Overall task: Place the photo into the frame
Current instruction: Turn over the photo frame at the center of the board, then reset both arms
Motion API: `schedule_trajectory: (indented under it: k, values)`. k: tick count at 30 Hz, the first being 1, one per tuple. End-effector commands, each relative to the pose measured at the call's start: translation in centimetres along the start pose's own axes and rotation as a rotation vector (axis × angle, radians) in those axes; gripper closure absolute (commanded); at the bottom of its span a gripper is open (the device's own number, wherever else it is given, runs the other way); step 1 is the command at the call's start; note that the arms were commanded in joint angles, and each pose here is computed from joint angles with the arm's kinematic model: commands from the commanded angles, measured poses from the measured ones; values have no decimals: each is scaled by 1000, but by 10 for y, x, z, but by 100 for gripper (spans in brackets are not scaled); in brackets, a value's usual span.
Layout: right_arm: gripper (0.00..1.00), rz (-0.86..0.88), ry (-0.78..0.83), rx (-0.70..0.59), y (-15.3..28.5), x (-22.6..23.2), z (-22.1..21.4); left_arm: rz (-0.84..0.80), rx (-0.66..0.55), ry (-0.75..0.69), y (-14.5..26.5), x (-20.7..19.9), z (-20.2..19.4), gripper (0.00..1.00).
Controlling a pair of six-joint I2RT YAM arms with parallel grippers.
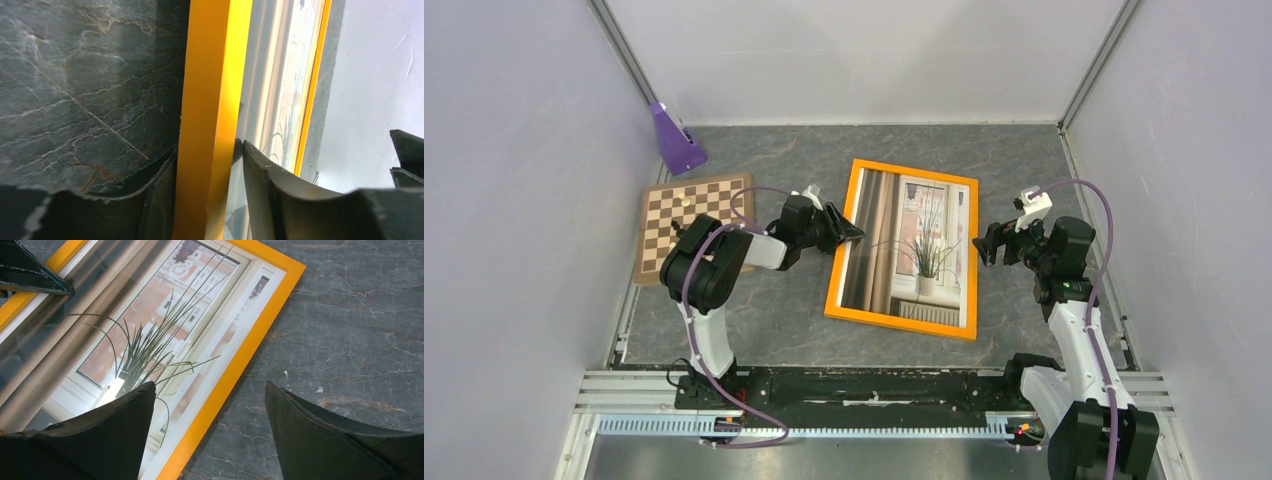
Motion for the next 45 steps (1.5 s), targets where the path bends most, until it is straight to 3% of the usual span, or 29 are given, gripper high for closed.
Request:
schedule_trajectory:
  k: [1, 6, 10, 21, 27, 36, 45]
  values:
    - [17, 2, 28, -29, 0, -1, 5, 260, -23, 41, 8, 61, -5, 43]
    - [17, 3, 29, -26, -1, -1, 5, 260, -21, 41, 12, 60, -1, 37]
    - [17, 5, 29, -22, -1, -1, 4, 254, -28, 29, 19, 52, 2, 21]
    - [17, -60, 16, 34, -2, -11, -7, 361, -123, -73, 52, 36, 28, 15]
    - [17, -101, -37, 120, -8, -20, -28, 366, -110, -126, 65, 28, 28, 14]
    - [16, -127, -52, 177, -21, -29, -44, 314, -238, -425, 102, -12, 61, 13]
    - [5, -233, 18, 108, -8, -42, -20, 407, -349, -709, 166, -53, 95, 8]
Point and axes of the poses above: each gripper's point midway between its finger pads, its own y axis back along the fingers, its own x axis along the line the jaws close on, z = x × y, the point moved 3 cm from there along y, back along the fingers, and after that the axes turned 4 degrees about y, right-handed, at the moved point
